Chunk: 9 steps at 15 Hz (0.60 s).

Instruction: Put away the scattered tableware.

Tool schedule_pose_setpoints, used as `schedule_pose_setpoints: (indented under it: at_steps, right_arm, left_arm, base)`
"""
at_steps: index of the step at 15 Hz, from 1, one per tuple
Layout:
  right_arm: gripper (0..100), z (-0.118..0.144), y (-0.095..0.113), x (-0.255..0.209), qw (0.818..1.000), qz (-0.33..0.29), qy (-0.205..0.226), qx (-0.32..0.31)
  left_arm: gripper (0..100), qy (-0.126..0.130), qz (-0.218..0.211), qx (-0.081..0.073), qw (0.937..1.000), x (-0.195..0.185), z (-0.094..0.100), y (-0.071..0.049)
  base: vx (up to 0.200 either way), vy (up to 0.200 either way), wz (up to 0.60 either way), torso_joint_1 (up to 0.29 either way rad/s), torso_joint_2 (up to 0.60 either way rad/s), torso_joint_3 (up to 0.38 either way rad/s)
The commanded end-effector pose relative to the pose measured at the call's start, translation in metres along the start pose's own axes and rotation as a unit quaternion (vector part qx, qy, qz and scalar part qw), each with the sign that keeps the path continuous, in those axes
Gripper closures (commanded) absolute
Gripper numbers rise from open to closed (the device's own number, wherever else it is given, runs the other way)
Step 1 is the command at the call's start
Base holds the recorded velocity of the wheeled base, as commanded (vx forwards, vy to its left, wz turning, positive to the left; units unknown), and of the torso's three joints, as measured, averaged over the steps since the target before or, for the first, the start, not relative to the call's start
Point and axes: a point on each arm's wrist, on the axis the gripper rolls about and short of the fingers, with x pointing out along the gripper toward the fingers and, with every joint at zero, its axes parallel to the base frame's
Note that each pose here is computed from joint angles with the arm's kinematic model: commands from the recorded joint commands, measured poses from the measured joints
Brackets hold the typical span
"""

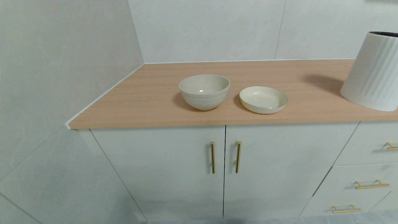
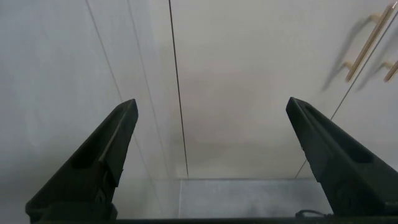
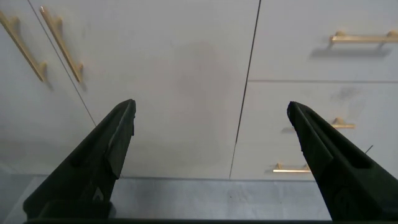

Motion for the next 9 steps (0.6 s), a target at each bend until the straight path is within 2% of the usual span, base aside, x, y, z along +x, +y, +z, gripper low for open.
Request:
schedule_pose_setpoints:
  at_steps: [1,7,9]
  right_arm:
    - [0,0.0000,0.0000,0.0001,1.000,0.000,0.001,0.000]
    - [0,0.0000,0.0000,0.0001,1.000,0.000,0.001,0.000]
    - [0,0.0000,0.0000,0.0001,1.000,0.000,0.001,0.000]
  left_arm:
    - [0,0.000,0.001,0.000,1.0000,0.0000,-0.0002,0.0000]
    - [0,0.000,0.001,0.000,1.0000,0.0000,-0.0002,0.0000]
    - [0,0.000,0.000,0.000,1.0000,0.0000,-0.0002,0.0000]
  base:
    - [0.000,0.000,0.00,-0.178,0.48,0.300]
    - [0.000,0.000,0.00,-0.141,0.45,0.312]
    - [0.000,0.000,0.00,-0.046,0.21,0.154]
